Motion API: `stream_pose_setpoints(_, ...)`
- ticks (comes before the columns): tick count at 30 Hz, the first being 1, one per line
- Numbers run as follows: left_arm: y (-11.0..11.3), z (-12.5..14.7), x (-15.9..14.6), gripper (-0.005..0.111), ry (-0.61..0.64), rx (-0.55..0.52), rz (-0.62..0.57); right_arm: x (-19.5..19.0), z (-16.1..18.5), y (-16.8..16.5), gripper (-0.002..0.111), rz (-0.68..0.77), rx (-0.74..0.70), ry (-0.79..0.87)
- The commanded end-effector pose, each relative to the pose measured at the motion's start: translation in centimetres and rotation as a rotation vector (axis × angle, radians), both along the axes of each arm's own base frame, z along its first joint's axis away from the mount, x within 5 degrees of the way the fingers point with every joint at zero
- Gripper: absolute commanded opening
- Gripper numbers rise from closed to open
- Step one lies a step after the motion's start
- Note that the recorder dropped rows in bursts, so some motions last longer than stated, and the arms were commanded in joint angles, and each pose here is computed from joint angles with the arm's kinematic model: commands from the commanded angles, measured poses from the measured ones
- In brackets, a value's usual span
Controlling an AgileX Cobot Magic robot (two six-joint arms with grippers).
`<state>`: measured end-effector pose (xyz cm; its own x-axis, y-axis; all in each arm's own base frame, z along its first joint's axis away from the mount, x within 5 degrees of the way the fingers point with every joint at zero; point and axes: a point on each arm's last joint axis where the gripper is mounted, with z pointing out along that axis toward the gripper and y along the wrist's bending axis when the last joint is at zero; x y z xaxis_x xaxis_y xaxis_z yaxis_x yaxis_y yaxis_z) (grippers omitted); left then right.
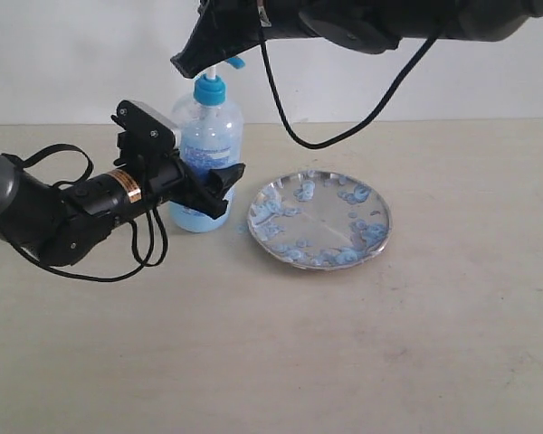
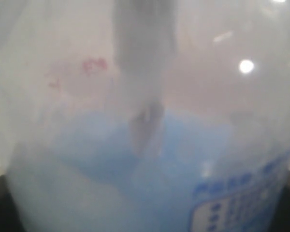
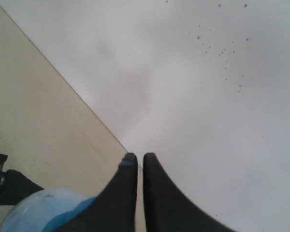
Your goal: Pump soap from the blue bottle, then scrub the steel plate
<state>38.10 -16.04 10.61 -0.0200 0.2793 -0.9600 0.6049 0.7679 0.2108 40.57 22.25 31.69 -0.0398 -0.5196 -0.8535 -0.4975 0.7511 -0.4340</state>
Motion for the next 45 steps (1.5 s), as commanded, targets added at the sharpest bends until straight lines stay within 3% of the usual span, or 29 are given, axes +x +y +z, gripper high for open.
stream_pose_setpoints(1, -0.8, 0.9, 0.0, 0.004, -0.090, 0.006, 0.003, -0.2, 0.4, -0.3, 0.000, -0.034, -0.010, 0.014)
stream_pose_setpoints(7, -0.6, 0.9, 0.2, 0.004, -0.083, -0.006, 0.036, -0.2, 0.0, -0.8, 0.000, -0.084, -0.045, 0.048)
stream_pose_setpoints(14, -0.5, 0.8, 0.2, 0.004, -0.078, -0.011, 0.050, -1.2, 2.7, -1.2, 0.000, -0.083, 0.037, 0.010)
stream_pose_setpoints(19, -0.5, 0.9, 0.2, 0.004, -0.081, -0.013, 0.050, -1.5, 2.8, -1.1, 0.000, -0.098, 0.093, 0.049)
stream_pose_setpoints(29, -0.5, 0.8, 0.2, 0.004, -0.078, -0.011, 0.050, -2.9, -0.9, -0.1, 0.000, -0.057, 0.045, 0.138)
stream_pose_setpoints(45, -0.8, 1.0, 0.0, 0.004, -0.103, -0.007, 0.010, -1.7, -7.0, 0.0, 0.000, -0.159, -0.030, 0.332)
